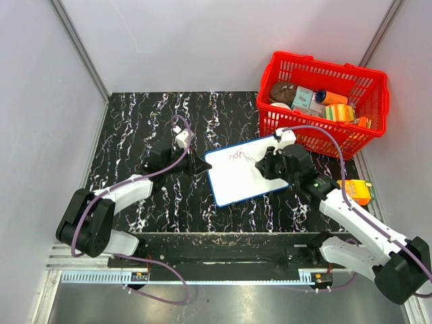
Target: Write a sentence on the whiteboard
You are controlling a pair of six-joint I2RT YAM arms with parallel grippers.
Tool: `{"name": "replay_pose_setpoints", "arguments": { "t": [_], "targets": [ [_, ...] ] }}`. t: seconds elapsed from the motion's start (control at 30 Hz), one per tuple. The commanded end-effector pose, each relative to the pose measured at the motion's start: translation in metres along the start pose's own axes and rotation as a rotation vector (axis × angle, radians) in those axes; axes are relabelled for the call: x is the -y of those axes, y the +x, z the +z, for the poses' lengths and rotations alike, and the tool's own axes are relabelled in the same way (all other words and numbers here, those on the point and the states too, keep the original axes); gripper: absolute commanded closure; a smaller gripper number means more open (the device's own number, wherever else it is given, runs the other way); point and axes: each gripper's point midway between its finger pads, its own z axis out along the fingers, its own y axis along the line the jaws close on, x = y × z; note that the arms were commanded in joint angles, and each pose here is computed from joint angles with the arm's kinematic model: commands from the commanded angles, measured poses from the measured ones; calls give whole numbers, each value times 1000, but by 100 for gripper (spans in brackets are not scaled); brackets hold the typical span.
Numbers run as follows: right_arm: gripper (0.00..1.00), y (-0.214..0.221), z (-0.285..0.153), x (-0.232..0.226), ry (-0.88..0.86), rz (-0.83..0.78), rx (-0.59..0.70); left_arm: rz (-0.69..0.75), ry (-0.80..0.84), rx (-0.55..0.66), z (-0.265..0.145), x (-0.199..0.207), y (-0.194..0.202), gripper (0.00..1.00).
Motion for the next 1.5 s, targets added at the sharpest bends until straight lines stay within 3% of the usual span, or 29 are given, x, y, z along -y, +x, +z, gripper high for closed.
{"name": "replay_pose_setpoints", "arguments": {
  "t": [0.0, 0.67, 1.47],
  "targets": [
    [100, -17, 3, -4, -2, -6, 53, 149, -164, 29, 0, -37, -9, 100],
    [100, -23, 1, 15, 115, -22, 52, 147, -163, 27, 1, -37, -8, 100],
    [100, 0, 0, 0, 15, -16, -35, 149, -166, 26, 0, -38, -8, 100]
  ]
}}
